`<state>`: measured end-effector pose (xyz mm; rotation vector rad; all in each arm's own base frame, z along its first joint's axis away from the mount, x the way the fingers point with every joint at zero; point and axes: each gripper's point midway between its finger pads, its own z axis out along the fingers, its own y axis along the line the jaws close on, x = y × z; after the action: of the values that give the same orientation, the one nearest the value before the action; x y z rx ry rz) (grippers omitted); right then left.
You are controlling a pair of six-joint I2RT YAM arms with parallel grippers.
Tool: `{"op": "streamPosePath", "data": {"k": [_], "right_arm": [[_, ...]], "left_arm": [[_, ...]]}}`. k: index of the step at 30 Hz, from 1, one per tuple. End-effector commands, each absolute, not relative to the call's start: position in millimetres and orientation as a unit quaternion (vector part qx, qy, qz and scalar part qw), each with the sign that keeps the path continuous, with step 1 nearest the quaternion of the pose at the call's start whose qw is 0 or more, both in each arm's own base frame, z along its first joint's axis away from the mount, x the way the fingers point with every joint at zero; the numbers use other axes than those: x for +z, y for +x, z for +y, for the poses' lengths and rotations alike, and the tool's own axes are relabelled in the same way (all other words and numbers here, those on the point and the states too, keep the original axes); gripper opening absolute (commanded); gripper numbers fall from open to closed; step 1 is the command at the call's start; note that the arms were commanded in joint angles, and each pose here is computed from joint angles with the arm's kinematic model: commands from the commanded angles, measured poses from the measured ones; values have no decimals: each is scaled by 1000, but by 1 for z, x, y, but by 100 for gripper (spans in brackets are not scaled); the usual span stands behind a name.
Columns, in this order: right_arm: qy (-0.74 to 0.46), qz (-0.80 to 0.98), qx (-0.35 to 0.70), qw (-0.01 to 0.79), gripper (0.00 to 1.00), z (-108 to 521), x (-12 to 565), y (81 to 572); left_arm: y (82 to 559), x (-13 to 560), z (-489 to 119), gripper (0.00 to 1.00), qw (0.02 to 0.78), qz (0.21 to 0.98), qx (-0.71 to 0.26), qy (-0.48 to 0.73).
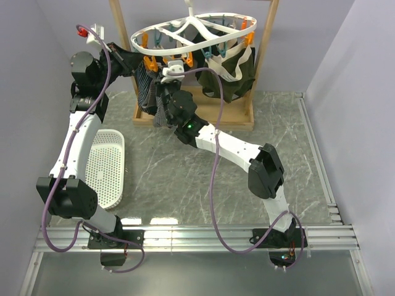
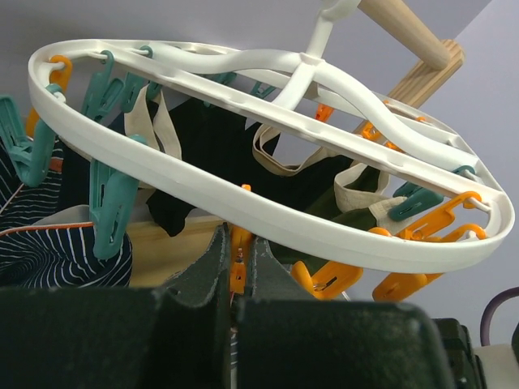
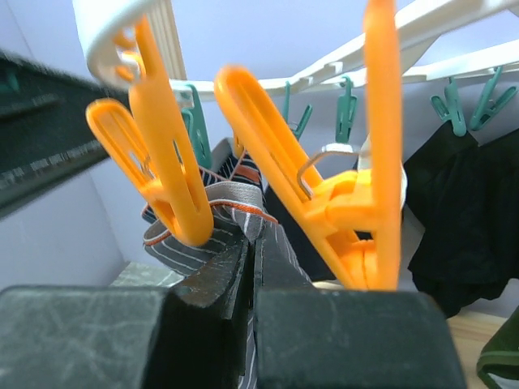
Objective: Clip the underwear to the hanger
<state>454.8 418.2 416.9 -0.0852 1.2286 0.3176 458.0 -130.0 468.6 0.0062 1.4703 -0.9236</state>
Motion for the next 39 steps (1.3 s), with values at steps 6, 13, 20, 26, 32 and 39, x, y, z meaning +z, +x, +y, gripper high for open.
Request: {"op": "streamPosePath", "data": {"k": [6,13,20,26,32,39], "right_arm": [[15,536,186,823,0,401,470,447],[23,534,190,824,0,399,475,447],[35,538,205,817,0,402,480,448],[35,553,218,804,0,408,476,448],[26,574,214,790,0,413,458,451],[39,597,239,765,0,418,450,450]], "left_arm": [[449,471,-131,0,643,649,-408,7],[448,469,-132,0,639,650,-412,7],[446,467,-133,0,634,649,-420,2],[447,468,-133,0,636,646,-423,-1],[446,473,-132,0,641,640,-424,-1],[445,472,-131,0,647,637,-420,-2]]}}
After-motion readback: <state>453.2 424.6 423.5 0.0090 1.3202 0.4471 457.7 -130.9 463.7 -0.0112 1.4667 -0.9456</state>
